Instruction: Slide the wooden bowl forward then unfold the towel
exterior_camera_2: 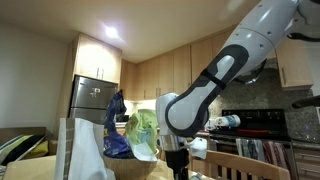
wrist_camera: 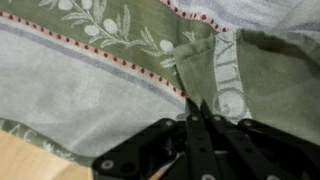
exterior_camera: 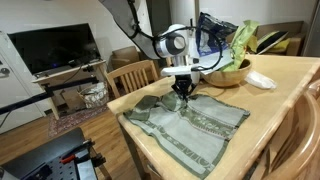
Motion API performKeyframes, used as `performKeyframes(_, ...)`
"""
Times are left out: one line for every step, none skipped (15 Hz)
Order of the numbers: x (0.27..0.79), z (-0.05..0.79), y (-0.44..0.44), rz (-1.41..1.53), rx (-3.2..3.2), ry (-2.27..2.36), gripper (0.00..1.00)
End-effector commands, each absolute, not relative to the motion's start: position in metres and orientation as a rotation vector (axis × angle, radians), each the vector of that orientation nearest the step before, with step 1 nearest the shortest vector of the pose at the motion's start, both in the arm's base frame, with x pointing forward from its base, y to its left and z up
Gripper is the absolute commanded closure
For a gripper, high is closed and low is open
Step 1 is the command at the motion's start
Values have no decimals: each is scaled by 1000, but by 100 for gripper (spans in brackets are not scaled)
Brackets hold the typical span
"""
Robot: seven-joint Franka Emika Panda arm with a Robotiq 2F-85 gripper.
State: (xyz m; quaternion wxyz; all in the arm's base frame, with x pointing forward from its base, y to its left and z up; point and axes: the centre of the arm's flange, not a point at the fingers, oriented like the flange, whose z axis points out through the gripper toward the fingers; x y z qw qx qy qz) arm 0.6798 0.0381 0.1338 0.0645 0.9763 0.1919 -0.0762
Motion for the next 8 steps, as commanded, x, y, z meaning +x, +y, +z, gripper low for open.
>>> performKeyframes(669,151,37,-187,2917,549,99)
performKeyframes(668,151,36,-186,2915,548,99)
performKeyframes(668,151,36,-186,2915,550,99)
performKeyframes(669,150,35,-193,2917,547,99)
performKeyframes(669,148,34,-206,2918,541,84)
performKeyframes(668,147,34,-221,2922,542,70)
performKeyframes(668,145,33,-219,2915,541,64)
performKeyframes(667,144,32,-226,2917,541,55)
